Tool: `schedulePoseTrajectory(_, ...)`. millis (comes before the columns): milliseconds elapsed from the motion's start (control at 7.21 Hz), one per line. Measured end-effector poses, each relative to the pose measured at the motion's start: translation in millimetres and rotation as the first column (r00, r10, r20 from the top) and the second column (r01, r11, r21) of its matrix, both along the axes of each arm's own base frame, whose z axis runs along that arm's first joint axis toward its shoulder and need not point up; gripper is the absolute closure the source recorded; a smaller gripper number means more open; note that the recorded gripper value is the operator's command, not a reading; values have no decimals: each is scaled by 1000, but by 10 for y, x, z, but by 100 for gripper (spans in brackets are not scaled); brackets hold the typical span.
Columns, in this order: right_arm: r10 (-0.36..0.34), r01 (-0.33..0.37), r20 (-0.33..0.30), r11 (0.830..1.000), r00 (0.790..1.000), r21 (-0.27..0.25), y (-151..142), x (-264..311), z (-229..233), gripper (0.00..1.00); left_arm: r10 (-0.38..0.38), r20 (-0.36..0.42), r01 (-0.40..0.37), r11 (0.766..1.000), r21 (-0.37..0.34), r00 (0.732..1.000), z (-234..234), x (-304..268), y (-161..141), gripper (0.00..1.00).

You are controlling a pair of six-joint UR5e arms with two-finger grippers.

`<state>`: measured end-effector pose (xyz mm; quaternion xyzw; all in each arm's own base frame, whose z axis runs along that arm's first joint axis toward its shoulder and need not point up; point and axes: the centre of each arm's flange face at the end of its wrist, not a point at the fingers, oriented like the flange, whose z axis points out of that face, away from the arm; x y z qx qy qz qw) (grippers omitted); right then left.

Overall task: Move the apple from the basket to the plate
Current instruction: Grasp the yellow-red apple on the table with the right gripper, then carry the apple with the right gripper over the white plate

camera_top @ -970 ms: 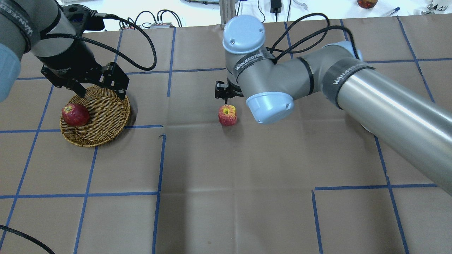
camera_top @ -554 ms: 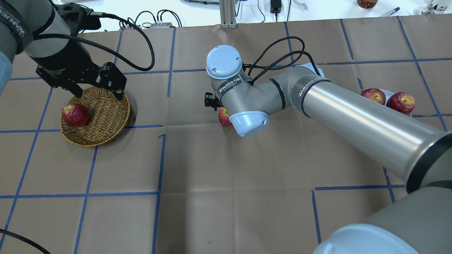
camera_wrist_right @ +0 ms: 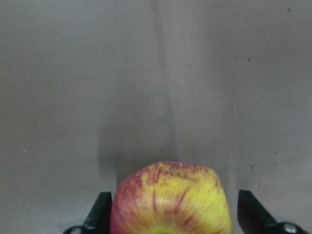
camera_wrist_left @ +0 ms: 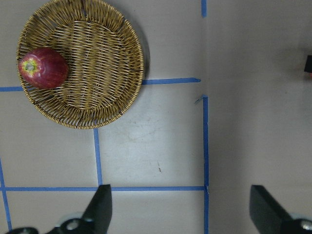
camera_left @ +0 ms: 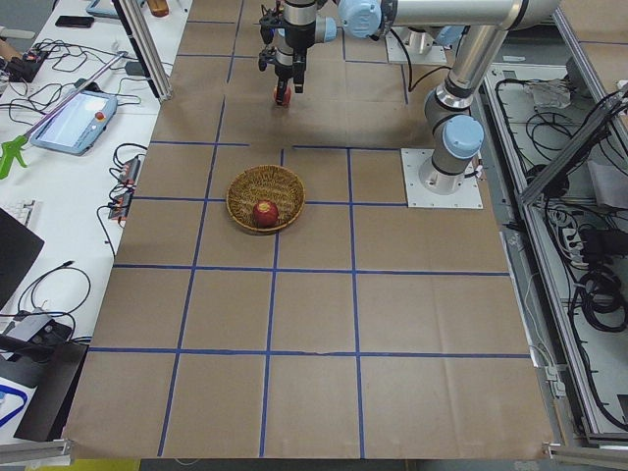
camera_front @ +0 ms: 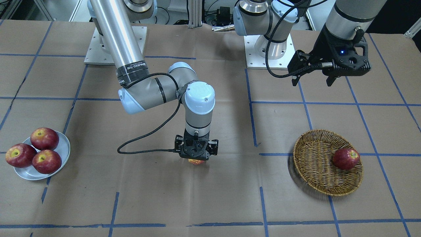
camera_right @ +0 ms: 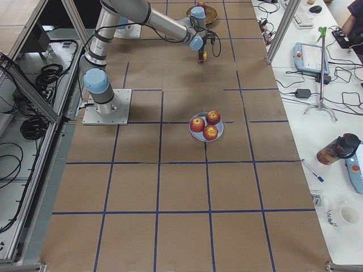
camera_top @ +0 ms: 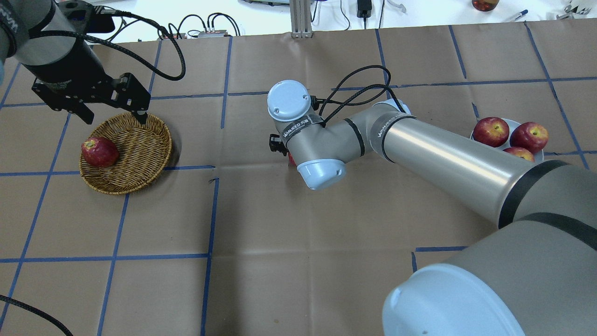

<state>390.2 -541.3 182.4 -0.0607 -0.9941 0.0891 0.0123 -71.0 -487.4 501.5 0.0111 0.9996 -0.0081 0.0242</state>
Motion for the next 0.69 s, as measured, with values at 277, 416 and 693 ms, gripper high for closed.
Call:
schedulePoseTrajectory(277, 6, -6, 1, 1000, 1000, -7, -21, -6, 35, 54, -8, -2, 8, 1000, 5, 1000, 152, -39, 12, 1)
schedulePoseTrajectory(416, 6, -5, 8, 1000, 1000, -24, -61, -34, 147, 54, -11, -7, 11, 1000, 15, 1000, 153, -58, 25, 1)
schedulePoseTrajectory(693, 7, -6, 18, 999, 1000, -53, -161, -272, 754, 54, -23, -20, 24, 999, 43, 1000, 31, -121, 12, 1)
